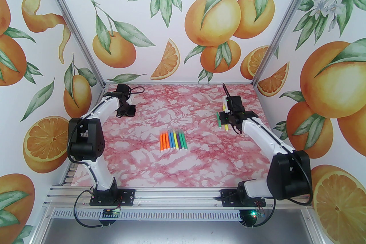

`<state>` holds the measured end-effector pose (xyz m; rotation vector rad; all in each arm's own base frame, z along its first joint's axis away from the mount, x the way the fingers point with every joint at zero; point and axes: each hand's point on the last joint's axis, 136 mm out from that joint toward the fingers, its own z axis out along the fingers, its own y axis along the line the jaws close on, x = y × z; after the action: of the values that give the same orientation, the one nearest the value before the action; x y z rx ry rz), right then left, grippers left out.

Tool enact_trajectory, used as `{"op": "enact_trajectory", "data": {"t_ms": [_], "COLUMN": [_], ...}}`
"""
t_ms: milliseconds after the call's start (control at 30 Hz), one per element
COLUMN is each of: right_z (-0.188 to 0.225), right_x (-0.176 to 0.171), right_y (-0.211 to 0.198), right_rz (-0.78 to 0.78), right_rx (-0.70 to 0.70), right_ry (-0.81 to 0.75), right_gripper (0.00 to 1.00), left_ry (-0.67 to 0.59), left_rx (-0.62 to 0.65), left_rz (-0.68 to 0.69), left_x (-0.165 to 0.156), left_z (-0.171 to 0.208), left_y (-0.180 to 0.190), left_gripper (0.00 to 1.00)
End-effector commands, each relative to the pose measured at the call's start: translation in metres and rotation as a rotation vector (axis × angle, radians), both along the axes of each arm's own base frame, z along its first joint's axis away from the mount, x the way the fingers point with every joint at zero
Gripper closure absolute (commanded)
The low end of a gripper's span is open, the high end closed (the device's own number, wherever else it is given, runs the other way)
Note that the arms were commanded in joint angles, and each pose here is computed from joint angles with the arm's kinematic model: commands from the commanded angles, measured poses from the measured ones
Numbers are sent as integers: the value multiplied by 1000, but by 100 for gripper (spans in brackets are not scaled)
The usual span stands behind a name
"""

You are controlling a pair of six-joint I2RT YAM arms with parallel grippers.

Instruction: Open the pen caps

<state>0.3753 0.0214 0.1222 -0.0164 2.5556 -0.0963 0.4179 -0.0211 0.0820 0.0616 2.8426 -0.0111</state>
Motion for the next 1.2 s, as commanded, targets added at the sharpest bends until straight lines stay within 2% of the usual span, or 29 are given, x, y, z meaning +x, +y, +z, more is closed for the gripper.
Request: {"op": "enact_trajectory", "data": {"t_ms": [0, 200, 633, 1167], "right_z": [0, -17, -70, -93], "right_x": [7, 16, 14, 11], "right_y": [-19, -28, -53, -59], "right_rz": [-34, -55, -104, -131], "right_rx": [-55, -62, -91, -46], "right_ry": [23, 68, 233, 286], "right_gripper": [100, 100, 100, 98], "left_ry": [9, 77, 156, 201], "left_rx": [30, 48, 1, -2], "left_rz": [0, -3, -8, -11], "left_x": [6, 2, 2, 1], "left_z": [0, -22, -52, -71], "left_y": [12, 23, 19, 19], "left_gripper": [100, 100, 100, 97]}}
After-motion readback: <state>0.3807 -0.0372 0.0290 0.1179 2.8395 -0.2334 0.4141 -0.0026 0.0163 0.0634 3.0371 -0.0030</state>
